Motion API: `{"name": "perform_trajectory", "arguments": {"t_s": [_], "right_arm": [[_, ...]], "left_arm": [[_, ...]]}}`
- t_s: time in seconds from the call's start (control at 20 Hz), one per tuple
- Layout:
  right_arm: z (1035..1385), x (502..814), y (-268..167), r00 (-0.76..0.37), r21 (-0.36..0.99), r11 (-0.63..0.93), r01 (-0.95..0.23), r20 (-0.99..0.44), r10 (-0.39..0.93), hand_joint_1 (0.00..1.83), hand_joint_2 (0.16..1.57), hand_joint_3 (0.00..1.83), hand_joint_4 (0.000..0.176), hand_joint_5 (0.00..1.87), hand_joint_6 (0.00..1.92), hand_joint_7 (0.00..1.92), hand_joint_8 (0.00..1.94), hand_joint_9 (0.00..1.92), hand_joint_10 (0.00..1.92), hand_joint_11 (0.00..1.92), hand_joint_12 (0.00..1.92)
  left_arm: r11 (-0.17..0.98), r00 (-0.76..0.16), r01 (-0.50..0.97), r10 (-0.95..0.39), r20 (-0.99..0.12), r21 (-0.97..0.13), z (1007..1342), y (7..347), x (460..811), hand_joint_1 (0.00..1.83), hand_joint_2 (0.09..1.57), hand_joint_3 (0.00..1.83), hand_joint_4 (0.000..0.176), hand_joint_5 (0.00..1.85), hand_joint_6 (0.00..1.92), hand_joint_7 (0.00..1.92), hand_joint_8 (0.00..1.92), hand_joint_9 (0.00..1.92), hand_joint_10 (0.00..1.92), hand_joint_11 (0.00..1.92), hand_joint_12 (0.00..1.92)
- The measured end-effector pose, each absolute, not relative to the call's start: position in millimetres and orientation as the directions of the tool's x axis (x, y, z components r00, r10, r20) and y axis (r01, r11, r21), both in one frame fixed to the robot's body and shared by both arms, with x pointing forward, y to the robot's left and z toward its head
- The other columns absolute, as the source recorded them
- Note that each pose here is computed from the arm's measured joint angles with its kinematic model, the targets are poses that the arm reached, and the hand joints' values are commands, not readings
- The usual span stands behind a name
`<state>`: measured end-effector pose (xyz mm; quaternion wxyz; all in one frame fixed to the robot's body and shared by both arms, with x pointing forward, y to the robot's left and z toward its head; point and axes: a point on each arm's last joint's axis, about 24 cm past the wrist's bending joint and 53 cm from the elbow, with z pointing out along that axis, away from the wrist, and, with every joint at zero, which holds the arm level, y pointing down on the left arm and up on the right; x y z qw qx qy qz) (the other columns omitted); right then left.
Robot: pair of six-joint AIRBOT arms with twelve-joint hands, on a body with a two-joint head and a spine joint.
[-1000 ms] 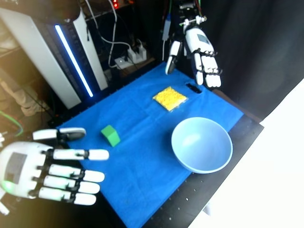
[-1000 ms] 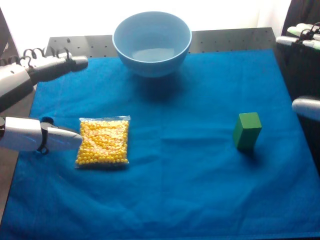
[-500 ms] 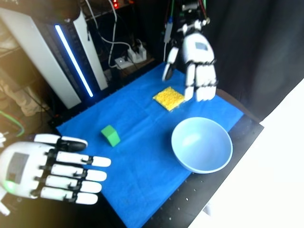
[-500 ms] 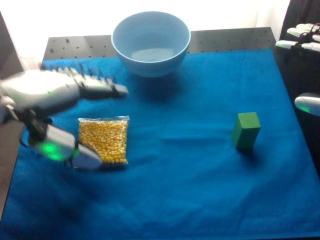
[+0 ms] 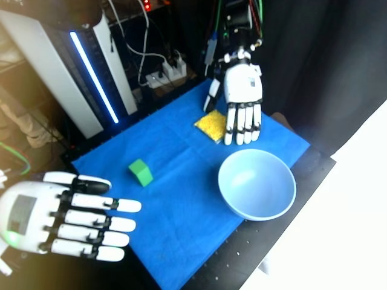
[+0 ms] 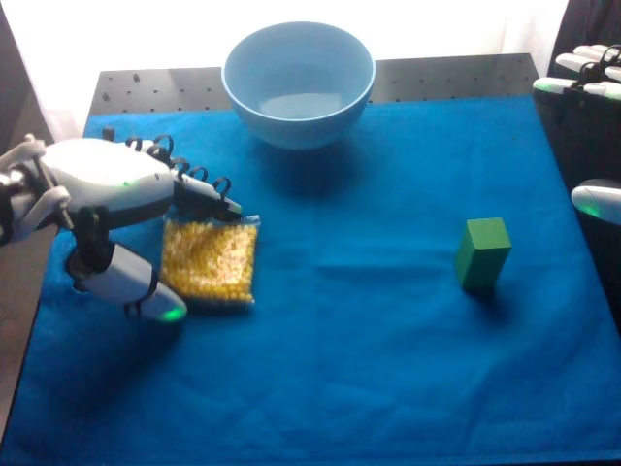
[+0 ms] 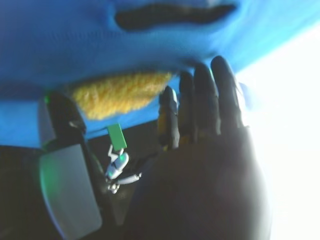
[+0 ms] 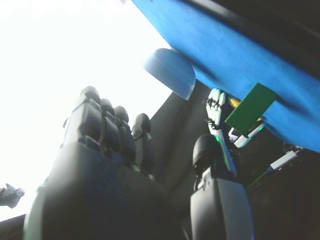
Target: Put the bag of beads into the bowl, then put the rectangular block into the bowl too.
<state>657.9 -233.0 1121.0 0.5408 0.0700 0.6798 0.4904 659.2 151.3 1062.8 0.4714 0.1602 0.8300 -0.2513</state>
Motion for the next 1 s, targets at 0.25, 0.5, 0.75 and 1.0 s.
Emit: {"name": "perform_trajectory", "arguments": {"t_s": [0.25,0.5,0.75,1.0], "right_arm": [[1120.9,657.9,-233.0,-0.406,0.743,0.509,-0.435,-0.667,0.625,0.59,1.3,0.01,0.041,0.25,0.0,0.09,0.0,0.01,0.0,0.0,0.0],[1120.1,658.1,-233.1,-0.406,0.744,0.51,-0.432,-0.665,0.627,0.53,1.32,0.01,0.025,0.25,0.0,0.12,0.0,0.02,0.0,0.0,0.0],[1117.8,656.9,-229.9,-0.412,0.747,0.504,-0.433,-0.661,0.627,0.55,1.32,0.0,0.022,0.26,0.0,0.13,0.01,0.04,0.01,0.02,0.01],[1115.4,660.2,-232.1,-0.407,0.745,0.509,-0.43,-0.664,0.628,0.56,1.31,0.0,0.0,0.25,0.0,0.1,0.01,0.02,0.01,0.02,0.01]], "left_arm": [[0.808,-0.498,0.504,-0.016,-0.867,-0.305,1070.9,142.4,661.6,1.21,1.13,0.01,0.0,1.07,0.67,0.85,1.17,0.56,1.07,0.11,1.51],[0.803,-0.449,0.503,-0.073,-0.89,-0.32,1105.9,150.2,667.8,1.17,1.09,0.0,0.0,1.05,0.84,0.85,1.36,0.51,1.55,0.19,1.89],[0.749,-0.25,0.577,-0.216,-0.944,-0.325,1202.8,140.2,693.3,1.23,1.13,0.0,0.0,1.07,0.65,0.81,1.44,0.41,1.62,0.11,1.92],[0.746,-0.133,0.561,-0.346,-0.929,-0.359,1245.2,111.4,749.2,1.25,1.13,0.0,0.0,1.09,0.58,0.86,1.41,0.48,1.57,0.24,1.92]]}}
